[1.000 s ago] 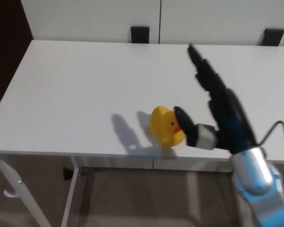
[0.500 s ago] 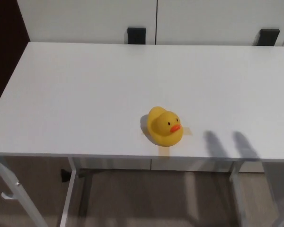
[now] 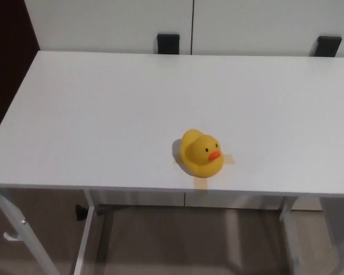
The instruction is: The robot uses its right hand to push the yellow duck toy to the center of the white desk.
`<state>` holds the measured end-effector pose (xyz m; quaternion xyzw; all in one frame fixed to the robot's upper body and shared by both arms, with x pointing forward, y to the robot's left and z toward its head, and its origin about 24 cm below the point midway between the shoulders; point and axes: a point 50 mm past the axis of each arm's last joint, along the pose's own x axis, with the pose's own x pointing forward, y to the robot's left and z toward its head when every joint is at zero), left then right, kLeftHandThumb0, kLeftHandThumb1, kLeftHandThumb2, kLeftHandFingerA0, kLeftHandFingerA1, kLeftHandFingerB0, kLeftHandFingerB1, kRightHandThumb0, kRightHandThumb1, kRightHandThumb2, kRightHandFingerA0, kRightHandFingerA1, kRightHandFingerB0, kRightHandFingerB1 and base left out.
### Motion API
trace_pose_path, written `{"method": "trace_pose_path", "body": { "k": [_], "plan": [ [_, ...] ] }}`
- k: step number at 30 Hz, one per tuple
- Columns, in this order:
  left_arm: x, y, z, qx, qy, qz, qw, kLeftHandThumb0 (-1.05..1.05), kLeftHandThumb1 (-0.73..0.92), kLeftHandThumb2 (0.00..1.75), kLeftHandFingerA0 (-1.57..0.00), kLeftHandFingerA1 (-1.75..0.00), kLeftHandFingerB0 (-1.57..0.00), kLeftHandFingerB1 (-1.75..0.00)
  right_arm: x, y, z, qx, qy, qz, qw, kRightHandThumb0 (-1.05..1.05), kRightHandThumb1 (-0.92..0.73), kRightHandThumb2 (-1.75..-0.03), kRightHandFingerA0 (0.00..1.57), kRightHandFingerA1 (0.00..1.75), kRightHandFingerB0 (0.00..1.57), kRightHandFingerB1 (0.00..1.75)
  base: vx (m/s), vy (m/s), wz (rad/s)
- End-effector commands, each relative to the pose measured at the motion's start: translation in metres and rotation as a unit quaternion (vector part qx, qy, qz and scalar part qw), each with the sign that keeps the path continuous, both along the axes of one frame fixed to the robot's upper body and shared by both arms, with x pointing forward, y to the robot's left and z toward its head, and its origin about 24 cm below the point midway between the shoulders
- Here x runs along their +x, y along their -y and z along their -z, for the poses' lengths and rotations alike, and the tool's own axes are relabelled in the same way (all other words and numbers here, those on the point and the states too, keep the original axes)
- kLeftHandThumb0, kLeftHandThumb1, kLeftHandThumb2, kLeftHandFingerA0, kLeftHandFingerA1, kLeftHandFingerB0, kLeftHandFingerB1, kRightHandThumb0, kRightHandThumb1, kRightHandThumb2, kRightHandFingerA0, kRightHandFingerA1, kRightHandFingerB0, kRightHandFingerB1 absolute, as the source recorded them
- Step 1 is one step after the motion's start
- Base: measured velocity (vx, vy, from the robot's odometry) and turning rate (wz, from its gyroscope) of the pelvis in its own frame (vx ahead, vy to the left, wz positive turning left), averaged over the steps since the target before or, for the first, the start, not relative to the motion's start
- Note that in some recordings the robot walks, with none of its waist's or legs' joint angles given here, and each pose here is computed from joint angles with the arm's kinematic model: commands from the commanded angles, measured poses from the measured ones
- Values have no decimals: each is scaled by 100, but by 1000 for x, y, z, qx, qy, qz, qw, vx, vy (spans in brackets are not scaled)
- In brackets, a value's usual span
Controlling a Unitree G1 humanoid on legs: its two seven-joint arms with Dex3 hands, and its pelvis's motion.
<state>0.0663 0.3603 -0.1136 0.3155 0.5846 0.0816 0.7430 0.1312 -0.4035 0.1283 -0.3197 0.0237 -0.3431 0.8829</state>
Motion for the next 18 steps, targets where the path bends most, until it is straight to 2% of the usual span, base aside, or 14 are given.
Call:
{"method": "trace_pose_path", "body": {
  "k": [1, 2, 3, 5, 7, 8, 10, 11, 13, 14, 15, 16, 18],
  "plan": [
    [0, -10, -7, 10, 20, -6, 1000, -18, 61, 79, -86, -85, -89, -85, -110, 72, 77, 120, -74, 245, 959, -5, -57, -88, 71, 72, 51, 66, 0, 0, 0],
    [0, -10, -7, 10, 20, -6, 1000, -18, 61, 79, -86, -85, -89, -85, -110, 72, 77, 120, -74, 245, 959, -5, -57, -88, 71, 72, 51, 66, 0, 0, 0],
    [1, -10, -8, 11, 21, -7, 1000, -17, 58, 79, -89, -90, -93, -88, -109, 65, 87, 124, -107, 227, 960, 4, -51, -102, 66, 69, 53, 66, 0, 0, 0],
    [3, -11, -8, 13, 22, -8, 1000, -17, 58, 79, -89, -90, -93, -88, -109, 61, 95, 127, -130, 212, 960, 4, -51, -102, 66, 69, 53, 66, 0, 0, 0],
    [2, -11, -8, 13, 20, -5, 1000, -15, 58, 83, -88, -85, -92, -84, -109, 56, 105, 135, -157, 200, 958, 4, -48, -101, 71, 65, 55, 61, 0, 0, 0],
    [1, -11, -8, 13, 18, -1, 1000, -16, 59, 80, -86, -83, -90, -85, -107, 52, 115, 145, -189, 183, 954, 5, -45, -101, 88, 64, 65, 58, 0, 0, 0],
    [1, -10, -7, 13, 15, 4, 1000, -16, 59, 80, -86, -83, -90, -85, -106, 49, 126, 154, -224, 165, 948, 5, -45, -101, 88, 64, 65, 58, 0, 0, 0],
    [1, -11, -8, 15, 16, 6, 1000, -18, 59, 78, -85, -84, -89, -85, -103, 48, 132, 159, -248, 153, 943, 4, -44, -100, 96, 61, 74, 59, 0, 0, 0],
    [2, -11, -9, 16, 18, 7, 1000, -18, 59, 78, -85, -84, -89, -85, -101, 47, 134, 160, -261, 147, 940, 4, -44, -100, 96, 61, 74, 59, 0, 0, 0],
    [3, -13, -10, 16, 21, 3, 1000, -18, 61, 76, -86, -87, -90, -85, -99, 46, 138, 166, -273, 141, 937, 1, -44, -102, 101, 62, 82, 61, 0, 0, 0],
    [3, -13, -10, 16, 21, 3, 1000, -18, 61, 76, -86, -87, -90, -85, -99, 46, 138, 166, -273, 141, 937, 1, -44, -102, 101, 62, 82, 61, 0, 0, 0],
    [4, -14, -11, 17, 23, -2, 1000, -15, 57, 85, -89, -87, -91, -85, -95, 43, 144, 168, -312, 110, 929, 0, -46, -100, 100, 56, 85, 59, 0, 0, 0],
    [4, -16, -12, 18, 23, -4, 1000, -17, 60, 78, -87, -84, -88, -83, -91, 40, 151, 171, -361, 74, 914, -3, -46, -95, 101, 57, 86, 59, 0, 0, 0]
  ]
}}
